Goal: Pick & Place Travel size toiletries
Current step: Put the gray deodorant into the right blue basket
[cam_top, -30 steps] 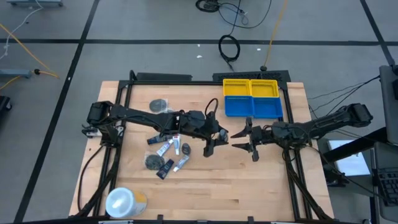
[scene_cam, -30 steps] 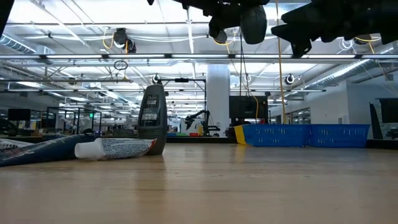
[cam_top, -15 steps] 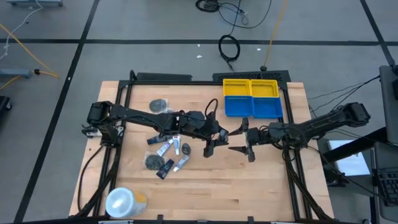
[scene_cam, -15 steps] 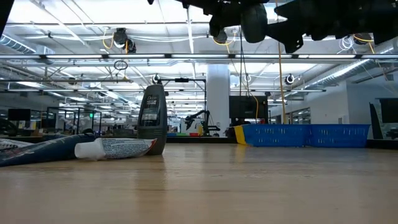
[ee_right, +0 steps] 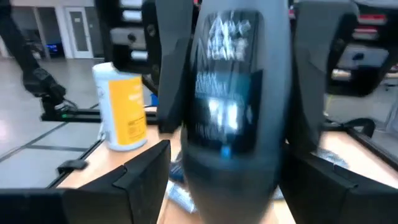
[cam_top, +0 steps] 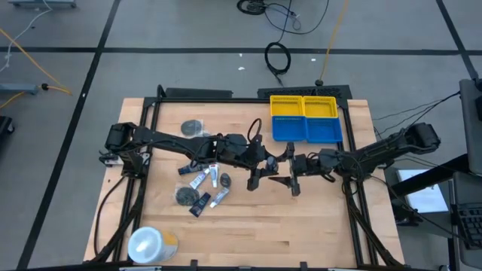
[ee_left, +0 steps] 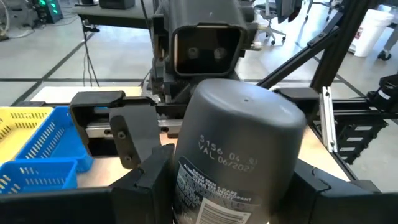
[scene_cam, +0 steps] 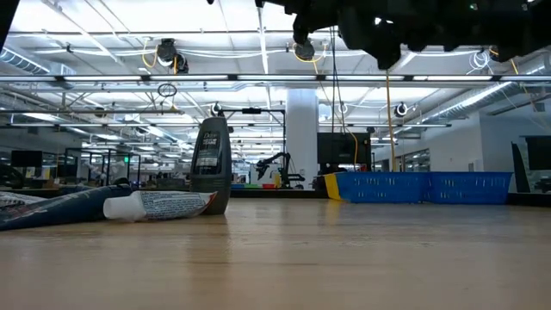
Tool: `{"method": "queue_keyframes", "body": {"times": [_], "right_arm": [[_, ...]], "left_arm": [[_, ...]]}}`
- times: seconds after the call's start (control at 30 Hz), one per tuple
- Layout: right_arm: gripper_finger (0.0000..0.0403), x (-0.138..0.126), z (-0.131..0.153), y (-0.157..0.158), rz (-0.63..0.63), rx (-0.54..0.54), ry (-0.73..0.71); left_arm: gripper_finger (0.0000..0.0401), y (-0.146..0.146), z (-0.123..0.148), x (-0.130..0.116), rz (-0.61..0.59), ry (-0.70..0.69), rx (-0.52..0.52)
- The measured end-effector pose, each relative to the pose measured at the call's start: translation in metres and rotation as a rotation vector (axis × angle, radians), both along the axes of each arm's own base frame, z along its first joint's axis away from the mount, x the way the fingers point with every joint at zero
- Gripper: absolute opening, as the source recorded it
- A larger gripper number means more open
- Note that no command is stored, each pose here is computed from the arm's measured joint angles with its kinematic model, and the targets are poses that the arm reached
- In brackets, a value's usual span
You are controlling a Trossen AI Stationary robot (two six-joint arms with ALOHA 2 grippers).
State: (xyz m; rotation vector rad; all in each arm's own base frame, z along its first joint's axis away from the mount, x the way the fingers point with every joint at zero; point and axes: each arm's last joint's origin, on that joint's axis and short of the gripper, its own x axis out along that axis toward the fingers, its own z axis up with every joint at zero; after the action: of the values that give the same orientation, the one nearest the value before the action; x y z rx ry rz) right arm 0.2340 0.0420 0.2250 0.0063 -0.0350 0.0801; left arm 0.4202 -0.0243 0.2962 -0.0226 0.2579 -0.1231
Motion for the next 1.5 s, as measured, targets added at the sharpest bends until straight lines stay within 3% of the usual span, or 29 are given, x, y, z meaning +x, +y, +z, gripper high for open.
{"method": "queue_keyframes", "body": {"times": [0.3,0.53,0.73,0.93,1.03,1.23,1.5], "right_arm": [[0.0251,0.018,0.000,0.003,-0.023,-0.019,0.032],[0.0188,0.017,0.002,0.003,-0.025,0.006,0.027],[0.0188,0.017,0.001,0.003,-0.022,0.004,0.033],[0.0188,0.017,0.001,0.003,-0.026,0.010,0.039],[0.0188,0.017,0.001,0.002,-0.029,0.009,0.038],[0.0188,0.014,0.002,0.000,-0.086,0.003,0.060],[0.0188,-0.001,0.011,-0.005,-0.164,-0.014,0.118]], "left_arm": [[0.0192,0.000,0.000,0.000,0.005,0.000,0.001],[0.0192,0.000,0.000,0.000,-0.003,-0.002,0.020],[0.0192,0.000,0.000,0.000,0.004,0.000,0.024],[0.0307,0.002,-0.001,0.000,0.054,0.004,0.027],[0.0345,0.003,0.000,-0.001,0.103,0.007,0.037],[0.0362,0.005,0.011,-0.010,0.131,0.015,0.048],[0.0364,0.009,0.040,-0.047,0.227,0.117,0.083]]}}
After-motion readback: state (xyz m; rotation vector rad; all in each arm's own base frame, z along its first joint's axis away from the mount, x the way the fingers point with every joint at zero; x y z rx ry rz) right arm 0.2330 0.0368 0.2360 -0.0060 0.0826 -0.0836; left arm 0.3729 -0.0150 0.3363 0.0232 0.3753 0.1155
